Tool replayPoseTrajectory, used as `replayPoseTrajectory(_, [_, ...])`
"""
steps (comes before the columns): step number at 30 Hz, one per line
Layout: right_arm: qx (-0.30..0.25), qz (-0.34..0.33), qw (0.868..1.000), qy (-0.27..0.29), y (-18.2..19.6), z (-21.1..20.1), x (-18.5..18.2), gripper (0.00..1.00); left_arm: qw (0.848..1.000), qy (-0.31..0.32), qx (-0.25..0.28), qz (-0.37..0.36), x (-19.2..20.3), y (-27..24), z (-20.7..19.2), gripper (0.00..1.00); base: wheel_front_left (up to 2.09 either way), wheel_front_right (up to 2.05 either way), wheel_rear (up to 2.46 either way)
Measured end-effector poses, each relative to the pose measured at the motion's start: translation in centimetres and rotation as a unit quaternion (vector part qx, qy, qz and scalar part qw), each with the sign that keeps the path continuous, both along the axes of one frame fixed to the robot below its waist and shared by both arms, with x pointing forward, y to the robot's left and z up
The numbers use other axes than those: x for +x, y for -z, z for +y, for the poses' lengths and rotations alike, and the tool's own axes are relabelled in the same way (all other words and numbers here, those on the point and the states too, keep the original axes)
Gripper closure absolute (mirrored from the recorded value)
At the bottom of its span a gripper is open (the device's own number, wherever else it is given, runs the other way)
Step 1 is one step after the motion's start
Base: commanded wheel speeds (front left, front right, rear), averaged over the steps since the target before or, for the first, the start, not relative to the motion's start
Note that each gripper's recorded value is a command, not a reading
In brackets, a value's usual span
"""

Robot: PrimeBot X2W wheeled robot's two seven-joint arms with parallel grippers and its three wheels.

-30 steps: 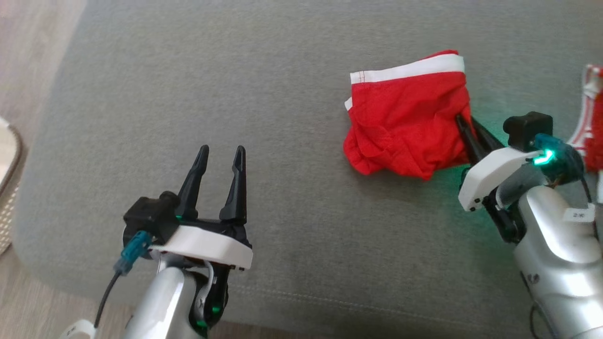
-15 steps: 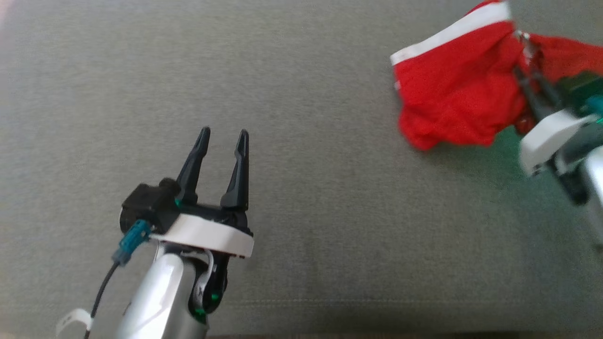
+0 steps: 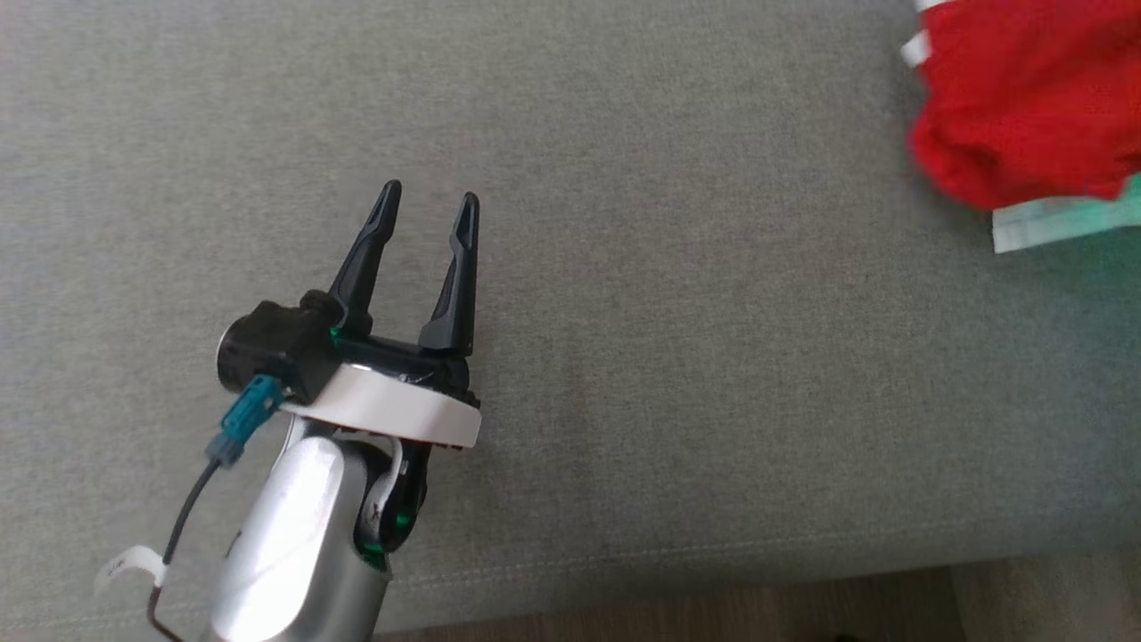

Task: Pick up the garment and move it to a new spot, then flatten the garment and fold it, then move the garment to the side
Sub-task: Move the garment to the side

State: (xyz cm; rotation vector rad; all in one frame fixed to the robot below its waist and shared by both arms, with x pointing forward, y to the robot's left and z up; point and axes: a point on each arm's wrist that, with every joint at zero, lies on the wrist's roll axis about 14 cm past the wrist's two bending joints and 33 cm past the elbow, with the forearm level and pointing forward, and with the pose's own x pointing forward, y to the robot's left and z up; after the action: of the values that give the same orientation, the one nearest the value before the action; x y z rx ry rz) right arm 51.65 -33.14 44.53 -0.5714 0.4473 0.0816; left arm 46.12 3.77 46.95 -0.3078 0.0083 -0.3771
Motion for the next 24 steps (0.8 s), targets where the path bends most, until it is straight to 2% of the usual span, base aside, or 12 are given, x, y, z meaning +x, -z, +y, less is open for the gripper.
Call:
replayPoseTrajectory(7, [-0.009,0.007,0.998,0.063,0.0,-3.8,-0.2,1.00,1.000,0.015,0.002,0.016,0.3,1.7,-0.9,0.00,0.00,0.00,0.00])
replayPoseTrajectory(8, [-0.006,0.015,0.997,0.069,0.5,-3.9,-0.3,0.96,1.000,0.016,0.001,0.019,0.4,1.9,-1.0,0.00,0.00,0.00,0.00])
replayPoseTrajectory(9, [-0.004,0.019,0.997,0.073,0.9,-3.9,-0.4,0.53,1.000,0.018,0.002,0.020,0.4,2.1,-1.1,0.00,0.00,0.00,0.00])
replayPoseTrajectory(10, [0.001,0.020,0.997,0.076,1.1,-3.8,-0.4,0.00,1.000,0.021,0.001,0.020,0.5,2.2,-1.2,0.00,0.00,0.00,0.00])
replayPoseTrajectory(17, [0.024,-0.003,0.995,0.096,0.1,-3.7,0.0,0.00,1.000,0.014,0.003,-0.001,1.1,0.6,-0.7,0.00,0.00,0.00,0.00])
replayPoseTrajectory(21, [0.024,-0.044,0.994,0.100,-2.8,-3.9,0.5,0.00,1.000,0.004,-0.001,-0.012,0.9,-0.7,-0.1,0.00,0.00,0.00,0.00])
replayPoseTrajectory(24, [0.033,-0.085,0.992,0.082,-5.3,-2.1,1.4,0.00,1.000,-0.009,-0.004,-0.019,0.4,-1.7,0.6,0.00,0.00,0.00,0.00])
